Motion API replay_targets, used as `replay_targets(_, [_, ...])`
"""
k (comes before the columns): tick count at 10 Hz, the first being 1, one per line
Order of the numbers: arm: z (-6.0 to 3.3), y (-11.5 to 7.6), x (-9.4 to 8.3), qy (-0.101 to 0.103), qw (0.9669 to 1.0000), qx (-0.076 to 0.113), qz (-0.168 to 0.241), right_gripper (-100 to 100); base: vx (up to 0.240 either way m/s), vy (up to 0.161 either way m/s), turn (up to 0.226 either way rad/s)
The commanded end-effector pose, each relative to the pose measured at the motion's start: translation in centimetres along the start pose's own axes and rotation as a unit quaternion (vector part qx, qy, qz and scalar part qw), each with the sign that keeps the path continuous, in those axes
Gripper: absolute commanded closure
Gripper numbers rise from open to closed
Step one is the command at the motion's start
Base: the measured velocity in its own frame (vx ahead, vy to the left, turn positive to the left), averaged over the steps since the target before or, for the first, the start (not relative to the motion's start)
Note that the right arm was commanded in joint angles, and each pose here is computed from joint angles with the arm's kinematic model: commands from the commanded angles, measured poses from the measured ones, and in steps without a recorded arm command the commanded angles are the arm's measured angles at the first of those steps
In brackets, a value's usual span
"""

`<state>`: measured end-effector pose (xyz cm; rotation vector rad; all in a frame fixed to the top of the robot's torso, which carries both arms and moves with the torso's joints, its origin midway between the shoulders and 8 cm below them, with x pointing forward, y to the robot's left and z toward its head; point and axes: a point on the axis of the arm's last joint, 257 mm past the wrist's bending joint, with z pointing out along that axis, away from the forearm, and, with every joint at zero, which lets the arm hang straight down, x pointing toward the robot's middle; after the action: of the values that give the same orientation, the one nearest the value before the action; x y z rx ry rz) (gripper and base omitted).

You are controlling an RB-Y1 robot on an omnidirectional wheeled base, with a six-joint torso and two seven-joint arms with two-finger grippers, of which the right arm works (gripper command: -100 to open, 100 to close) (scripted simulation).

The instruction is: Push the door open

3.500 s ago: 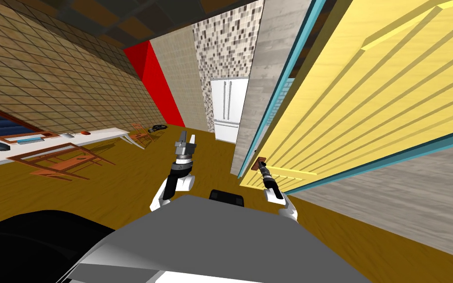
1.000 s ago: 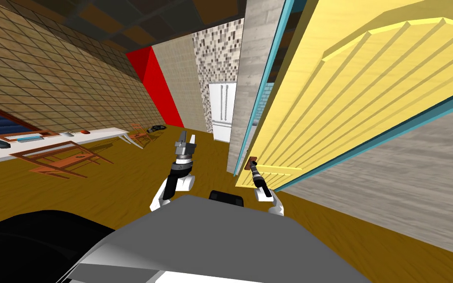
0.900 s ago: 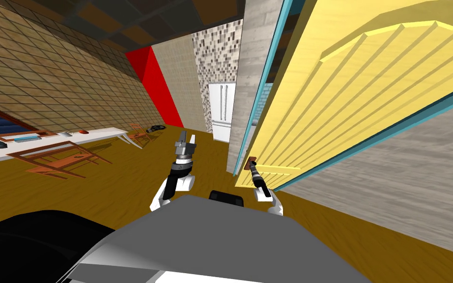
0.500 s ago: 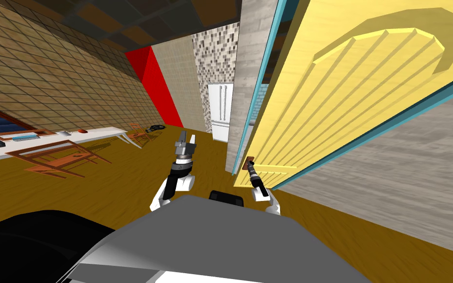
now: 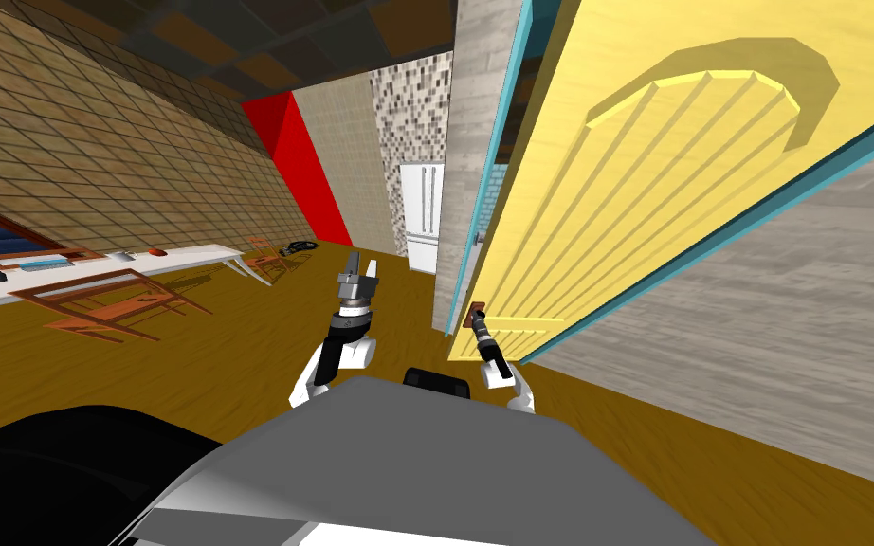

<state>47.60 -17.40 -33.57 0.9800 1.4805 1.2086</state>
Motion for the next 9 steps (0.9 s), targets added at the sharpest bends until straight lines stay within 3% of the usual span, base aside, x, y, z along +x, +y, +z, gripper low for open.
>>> replay_targets(1, [-0.85, -1.3, -1.1, -0.006, 0.9997, 0.017, 0.019, 100, -0.031, -0.061, -0.051])
replay_targets(6, [-0.74, -0.9, 1.3, 0.013, 0.9971, 0.015, 0.073, 100, -0.024, -0.062, -0.018])
replay_targets(8, [-0.71, -0.6, 3.0, 0.027, 0.9937, 0.014, 0.108, 100, -0.035, -0.069, -0.052])
replay_targets(9, [-0.71, -0.6, 3.0, 0.027, 0.9932, 0.014, 0.113, 100, -0.035, -0.046, -0.034])
